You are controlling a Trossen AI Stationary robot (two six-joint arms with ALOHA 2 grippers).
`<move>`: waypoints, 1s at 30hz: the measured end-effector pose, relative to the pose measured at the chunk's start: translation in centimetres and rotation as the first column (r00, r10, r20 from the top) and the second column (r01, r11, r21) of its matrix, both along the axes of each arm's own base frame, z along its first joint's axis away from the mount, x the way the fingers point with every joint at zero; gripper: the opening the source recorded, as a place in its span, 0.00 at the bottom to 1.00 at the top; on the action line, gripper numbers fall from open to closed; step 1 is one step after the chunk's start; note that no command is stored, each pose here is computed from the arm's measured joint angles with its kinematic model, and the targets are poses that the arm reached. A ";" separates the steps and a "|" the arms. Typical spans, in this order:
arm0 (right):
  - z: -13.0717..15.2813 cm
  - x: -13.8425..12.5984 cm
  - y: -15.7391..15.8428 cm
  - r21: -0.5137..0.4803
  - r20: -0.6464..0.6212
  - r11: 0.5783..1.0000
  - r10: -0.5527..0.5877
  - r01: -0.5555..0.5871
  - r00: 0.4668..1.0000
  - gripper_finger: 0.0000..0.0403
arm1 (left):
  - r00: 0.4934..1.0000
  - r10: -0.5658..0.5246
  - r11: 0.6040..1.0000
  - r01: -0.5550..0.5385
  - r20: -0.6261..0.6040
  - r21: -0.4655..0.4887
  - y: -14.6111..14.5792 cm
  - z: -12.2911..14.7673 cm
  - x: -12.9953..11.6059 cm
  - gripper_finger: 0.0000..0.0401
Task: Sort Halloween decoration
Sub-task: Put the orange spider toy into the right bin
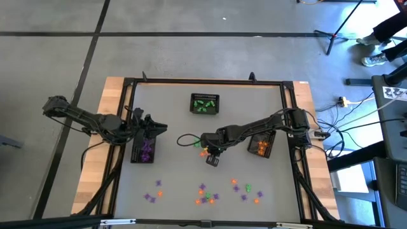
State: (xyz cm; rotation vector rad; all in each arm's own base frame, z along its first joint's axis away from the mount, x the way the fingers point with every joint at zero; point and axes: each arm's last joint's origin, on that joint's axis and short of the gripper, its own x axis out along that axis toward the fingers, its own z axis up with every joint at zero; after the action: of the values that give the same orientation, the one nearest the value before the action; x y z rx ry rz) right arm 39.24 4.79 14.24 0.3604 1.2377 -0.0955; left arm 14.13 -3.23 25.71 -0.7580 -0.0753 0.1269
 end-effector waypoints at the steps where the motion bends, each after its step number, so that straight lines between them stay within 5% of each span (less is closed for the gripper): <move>1: 0.0 -0.1 0.1 0.011 -0.004 1.000 0.005 -0.005 1.000 0.03 | 1.000 0.000 1.000 0.000 -0.001 0.001 0.0 0.0 0.0 0.29; 9: 0.7 0.1 0.2 0.045 0.037 0.999 0.017 -0.018 0.999 0.03 | 1.000 0.000 1.000 0.000 -0.007 0.003 0.0 -0.1 0.0 0.29; 21: 0.5 0.2 0.0 -0.033 0.074 0.999 0.002 0.000 0.997 0.35 | 1.000 0.000 1.000 0.000 -0.009 0.002 0.0 -0.1 0.0 0.29; 30: -0.9 0.7 0.0 -0.036 0.082 0.999 -0.004 0.007 0.997 0.22 | 1.000 0.014 1.000 -0.014 -0.012 0.004 0.0 -0.1 0.0 0.29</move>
State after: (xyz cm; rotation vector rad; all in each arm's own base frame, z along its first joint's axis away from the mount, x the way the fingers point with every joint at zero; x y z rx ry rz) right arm 39.95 4.82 13.38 0.3336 1.1531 -0.1068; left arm 14.13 -3.20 25.61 -0.7527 -0.0691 0.1451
